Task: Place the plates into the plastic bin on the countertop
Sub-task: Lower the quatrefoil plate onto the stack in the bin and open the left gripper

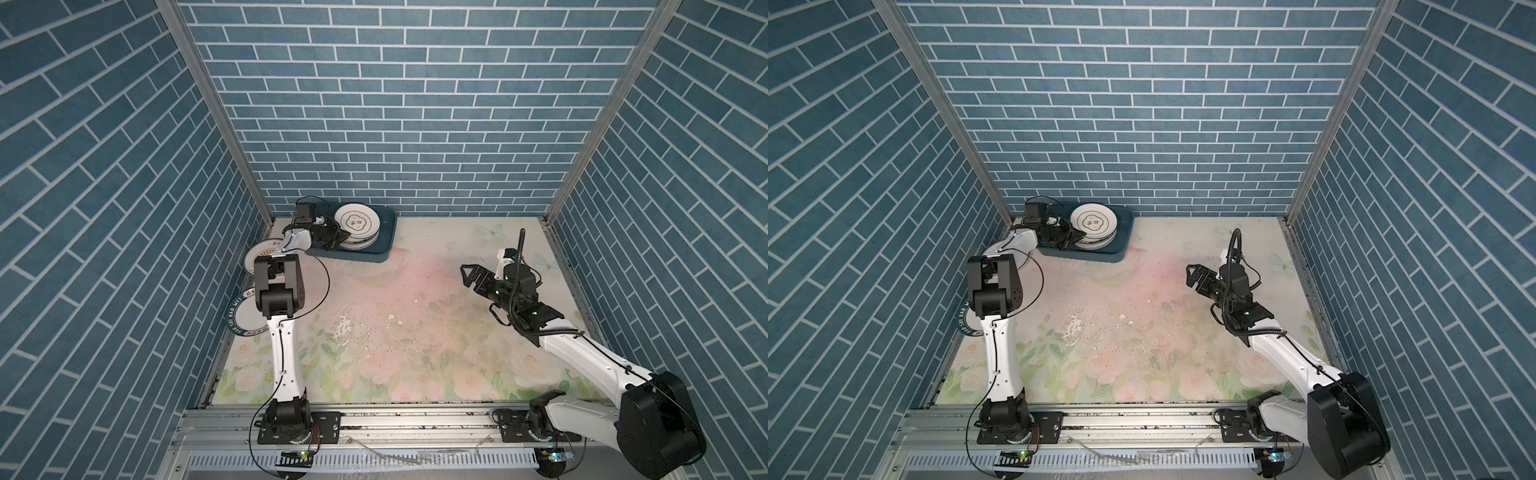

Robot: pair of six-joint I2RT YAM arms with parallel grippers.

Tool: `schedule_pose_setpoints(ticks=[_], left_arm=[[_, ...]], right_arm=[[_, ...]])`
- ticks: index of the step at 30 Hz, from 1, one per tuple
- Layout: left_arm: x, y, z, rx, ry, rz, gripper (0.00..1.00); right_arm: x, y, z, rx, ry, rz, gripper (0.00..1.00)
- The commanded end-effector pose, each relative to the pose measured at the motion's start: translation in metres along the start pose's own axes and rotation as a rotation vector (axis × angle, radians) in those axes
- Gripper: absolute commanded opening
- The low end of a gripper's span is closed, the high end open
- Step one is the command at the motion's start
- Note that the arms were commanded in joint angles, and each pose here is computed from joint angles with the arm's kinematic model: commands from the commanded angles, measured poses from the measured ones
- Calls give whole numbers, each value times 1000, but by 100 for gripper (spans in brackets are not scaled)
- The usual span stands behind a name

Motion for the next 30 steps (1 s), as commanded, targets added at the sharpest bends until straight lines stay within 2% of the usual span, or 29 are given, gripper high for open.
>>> schedule_pose_setpoints(ticks=[1, 7, 14, 25, 30], left_arm=[[-6, -2, 14, 20, 58, 9, 6], [-7, 0, 15, 55, 56, 14, 18], [2, 1, 14, 34, 94, -10, 33], [35, -2, 3, -17, 109, -44, 65], [58, -5, 1, -74, 170, -72, 66]], right_arm=[[-2, 9, 3, -27, 17, -32, 98], [0, 8, 2, -30, 18, -32, 99], [5, 7, 0, -35, 13, -40, 98], [20, 9, 0, -42, 20, -61, 99], [32, 9, 0, -44, 22, -78, 98]])
Point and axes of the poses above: each gripper's point midway between its finger pads, its own x axis back along the fingers, its own z axis along the line the jaws close on, y = z × x, the point moved 3 cm from there along x, back along the fingers, and after that the axes turned 14 degrees about x, right-handed, at the moved point
